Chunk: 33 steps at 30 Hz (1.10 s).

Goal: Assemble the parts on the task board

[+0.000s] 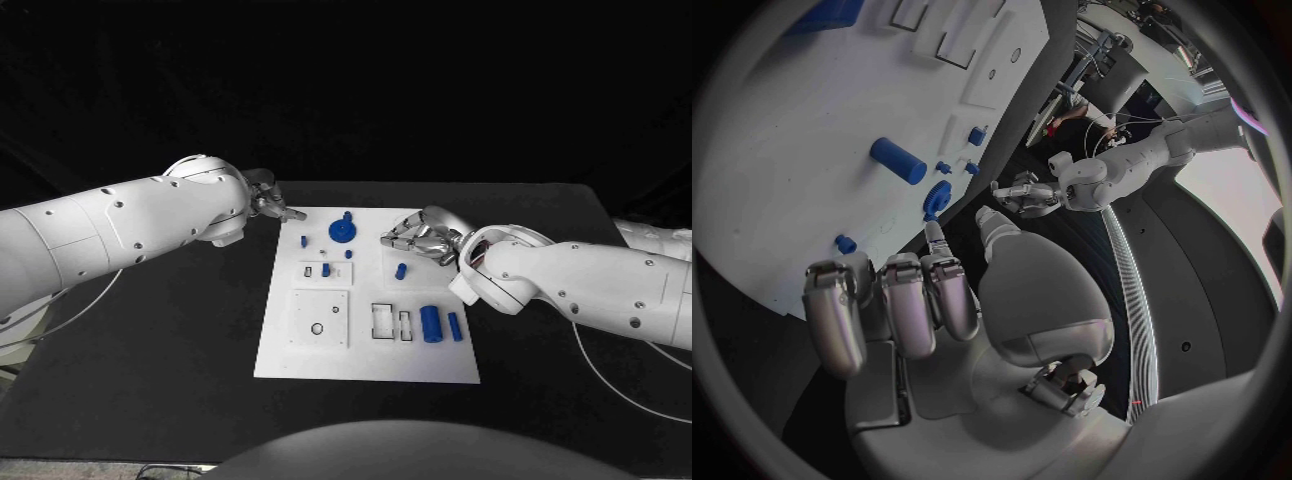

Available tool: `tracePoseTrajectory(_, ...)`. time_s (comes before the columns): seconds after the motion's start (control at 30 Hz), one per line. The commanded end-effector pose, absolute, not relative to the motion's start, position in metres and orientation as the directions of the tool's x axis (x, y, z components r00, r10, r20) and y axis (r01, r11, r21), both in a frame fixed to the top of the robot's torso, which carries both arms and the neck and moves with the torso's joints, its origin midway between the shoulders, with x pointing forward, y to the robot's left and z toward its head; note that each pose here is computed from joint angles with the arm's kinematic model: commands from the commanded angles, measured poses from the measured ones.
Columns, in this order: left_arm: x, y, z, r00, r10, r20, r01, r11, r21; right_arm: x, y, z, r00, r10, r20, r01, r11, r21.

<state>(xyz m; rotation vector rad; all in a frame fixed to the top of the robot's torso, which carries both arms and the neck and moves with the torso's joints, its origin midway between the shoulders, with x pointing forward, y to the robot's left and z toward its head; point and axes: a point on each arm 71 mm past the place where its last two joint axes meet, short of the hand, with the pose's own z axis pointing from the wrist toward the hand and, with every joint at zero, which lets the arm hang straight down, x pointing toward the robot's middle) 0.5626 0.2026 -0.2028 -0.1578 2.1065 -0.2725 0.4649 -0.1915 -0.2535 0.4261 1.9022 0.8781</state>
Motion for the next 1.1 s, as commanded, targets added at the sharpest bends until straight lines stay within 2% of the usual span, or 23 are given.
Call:
tracePoseTrajectory(0.03, 0.562, 0.205, -0.211, -0.602, -0.180, -0.778, -0.021, 0.977, -0.210, 0.464, -0.190, -0.254, -0.491, 0.606, -0.625, -0.080, 0.684, 0.726)
tracePoseTrajectory(0.47, 0.566, 0.206, -0.220, -0.675, -0.210, -0.707, -0.047, 0.969, -0.243, 0.463, -0.190, -0.255, -0.497, 0.604, -0.623, -0.075, 0.685, 0.724)
tracePoseTrajectory(1.1, 0.568, 0.192, -0.226, -0.682, -0.211, -0.700, -0.038, 0.966, -0.254, 0.463, -0.190, -0.255, -0.501, 0.602, -0.622, -0.074, 0.687, 0.723)
